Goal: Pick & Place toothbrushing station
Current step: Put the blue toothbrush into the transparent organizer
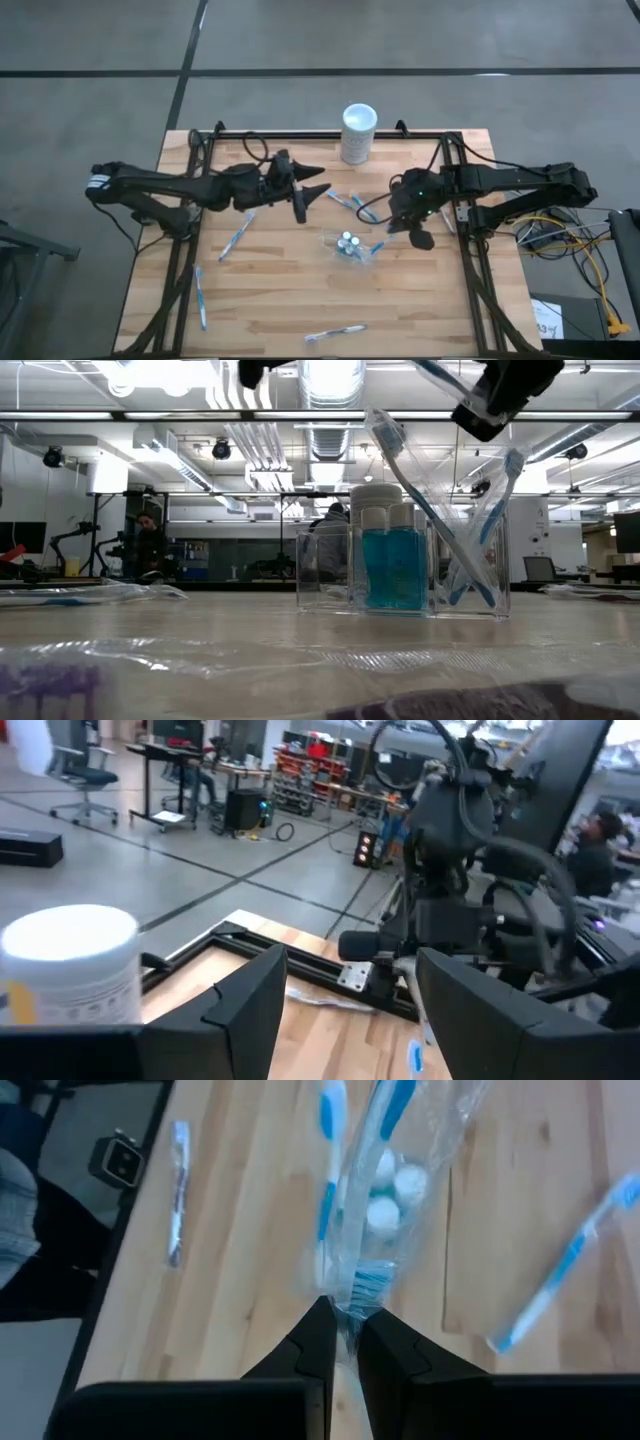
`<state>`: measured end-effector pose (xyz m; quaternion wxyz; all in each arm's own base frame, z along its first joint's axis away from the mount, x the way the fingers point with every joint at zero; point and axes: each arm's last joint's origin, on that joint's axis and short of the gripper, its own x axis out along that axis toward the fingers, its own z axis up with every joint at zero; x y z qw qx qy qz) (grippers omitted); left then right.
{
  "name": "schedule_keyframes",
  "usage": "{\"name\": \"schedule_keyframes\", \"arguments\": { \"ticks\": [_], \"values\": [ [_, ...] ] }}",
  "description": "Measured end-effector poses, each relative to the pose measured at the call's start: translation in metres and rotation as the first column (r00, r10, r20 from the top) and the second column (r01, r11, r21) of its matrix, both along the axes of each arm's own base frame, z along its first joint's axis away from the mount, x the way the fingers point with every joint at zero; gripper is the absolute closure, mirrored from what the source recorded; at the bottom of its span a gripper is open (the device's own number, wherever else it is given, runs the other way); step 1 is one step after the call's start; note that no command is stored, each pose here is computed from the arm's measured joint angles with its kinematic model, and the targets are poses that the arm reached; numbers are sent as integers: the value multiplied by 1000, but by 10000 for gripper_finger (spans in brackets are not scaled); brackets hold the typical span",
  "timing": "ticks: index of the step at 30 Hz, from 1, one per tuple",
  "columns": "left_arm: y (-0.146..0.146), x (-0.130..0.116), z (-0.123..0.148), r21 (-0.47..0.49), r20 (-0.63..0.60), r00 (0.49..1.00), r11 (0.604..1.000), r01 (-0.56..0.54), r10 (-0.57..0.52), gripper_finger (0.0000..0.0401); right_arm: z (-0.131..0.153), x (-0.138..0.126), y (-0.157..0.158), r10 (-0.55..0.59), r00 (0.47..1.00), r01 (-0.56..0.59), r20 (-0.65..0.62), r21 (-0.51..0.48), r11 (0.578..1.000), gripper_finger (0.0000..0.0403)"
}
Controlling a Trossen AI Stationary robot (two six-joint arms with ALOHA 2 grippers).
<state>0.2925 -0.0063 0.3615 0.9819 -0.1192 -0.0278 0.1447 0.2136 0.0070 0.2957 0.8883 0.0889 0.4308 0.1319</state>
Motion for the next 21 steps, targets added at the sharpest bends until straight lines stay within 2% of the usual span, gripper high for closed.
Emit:
{"name": "schedule_keyframes", "arguments": {
  "ticks": [4, 13, 16, 21],
  "values": [
    [0, 18, -1, 27, -27, 1000, 1000, 14, -14, 172, 4, 4, 4, 18, 998, -18, 62, -2, 1000, 376],
    [-1, 41, 5, 80, -52, 999, 997, 16, -12, 172, 6, 3, 5, 12, 998, -13, 62, 8, 1000, 376],
    [-2, 44, 4, 77, -74, 997, 997, 23, -18, 172, 6, 3, 5, 15, 998, -15, 63, 2, 1000, 376],
    [-4, 46, 4, 33, -54, 995, 996, 87, -85, 172, 6, 4, 5, 25, 996, -24, 84, -9, 1000, 376]
  ]
}}
